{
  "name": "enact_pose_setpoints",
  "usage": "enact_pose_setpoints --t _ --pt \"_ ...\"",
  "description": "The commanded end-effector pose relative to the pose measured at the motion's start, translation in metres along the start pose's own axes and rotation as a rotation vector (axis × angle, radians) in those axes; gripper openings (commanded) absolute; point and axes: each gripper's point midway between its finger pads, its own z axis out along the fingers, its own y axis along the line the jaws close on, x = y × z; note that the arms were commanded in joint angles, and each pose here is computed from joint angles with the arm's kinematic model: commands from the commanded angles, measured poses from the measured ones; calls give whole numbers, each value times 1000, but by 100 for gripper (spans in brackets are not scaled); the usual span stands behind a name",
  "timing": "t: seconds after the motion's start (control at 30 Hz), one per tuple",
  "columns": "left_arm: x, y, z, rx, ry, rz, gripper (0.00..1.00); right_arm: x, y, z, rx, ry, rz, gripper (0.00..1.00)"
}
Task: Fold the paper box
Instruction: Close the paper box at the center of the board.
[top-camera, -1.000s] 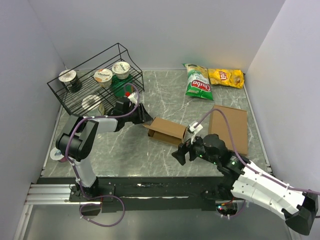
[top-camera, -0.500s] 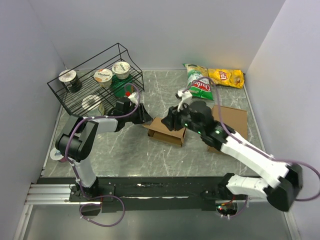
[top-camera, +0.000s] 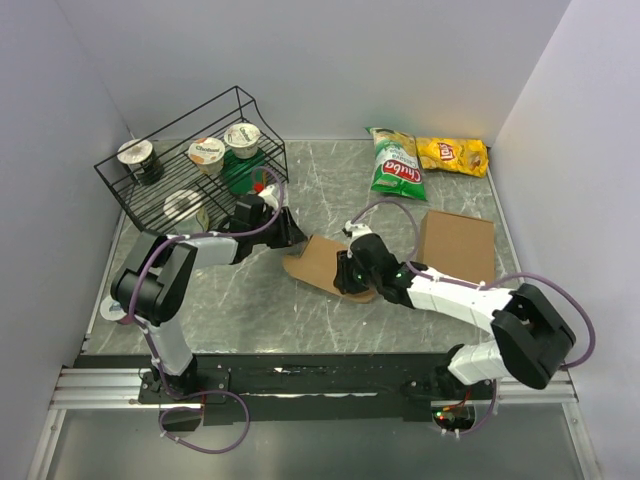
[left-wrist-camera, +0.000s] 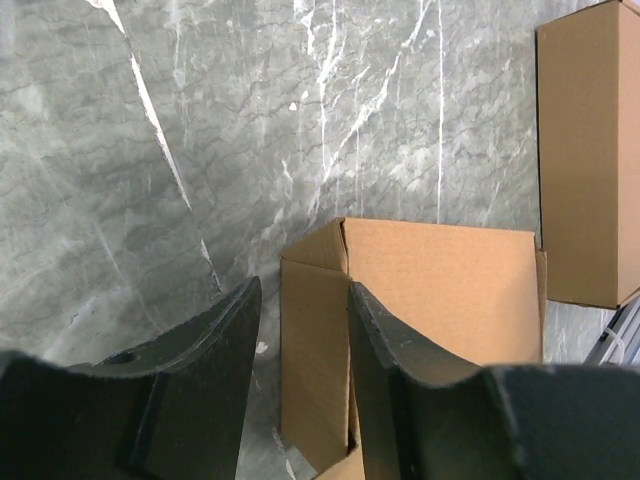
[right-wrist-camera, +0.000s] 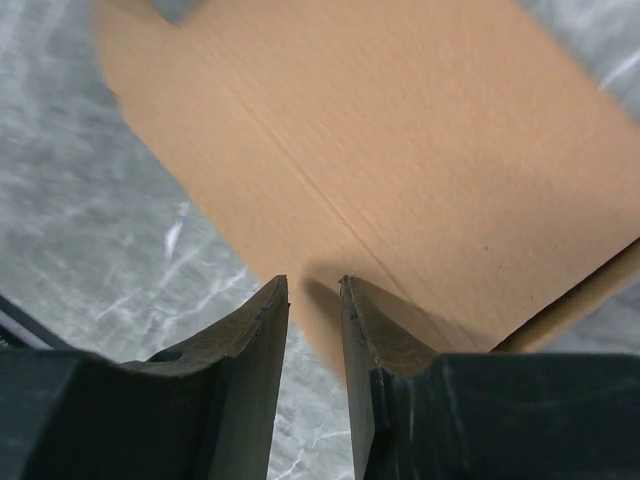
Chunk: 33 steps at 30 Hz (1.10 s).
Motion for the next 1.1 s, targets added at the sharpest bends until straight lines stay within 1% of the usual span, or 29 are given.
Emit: enact_pose_setpoints --t 0.0,0.1,0.13,0.23,0.33,0.4,0.5,0.53,0.6,0.67,0.8,0.9,0.93,1.03,1.07 --pt "-20 -15 -5 13 -50 40 46 18 -11 15 50 23 62 36" --pt "-27 -24 -9 39 -61 43 58 24 -19 22 88 45 49 36" --pt "-33 -31 -13 51 -76 51 66 24 -21 23 100 45 42 36" --pt "-44 -45 -26 77 -112 61 81 21 -24 23 118 38 35 36" --pt "-50 -54 -37 100 -136 78 84 19 -25 21 125 30 26 36" --pt "-45 -52 -38 98 -124 90 83 18 -25 20 122 26 19 36" --pt "-37 -39 -30 63 -101 109 77 13 -23 17 118 15 7 37" --pt "-33 -32 -24 46 -87 108 70 11 -24 17 120 11 7 38" --pt "-42 -33 -20 48 -101 129 65 11 -24 17 121 12 5 38" --pt "-51 -31 -14 40 -119 139 58 11 -23 16 118 12 7 38" --pt "-60 -26 -9 41 -131 127 46 12 -22 17 110 14 18 38" --pt "-57 -22 -4 46 -117 122 40 13 -21 18 106 18 20 38" --pt "-52 -19 0 46 -101 115 34 13 -20 18 107 19 20 38" --pt "-44 -15 6 57 -79 100 25 14 -21 18 110 23 19 38" --pt "-42 -15 7 62 -74 92 25 14 -21 18 109 23 18 38"
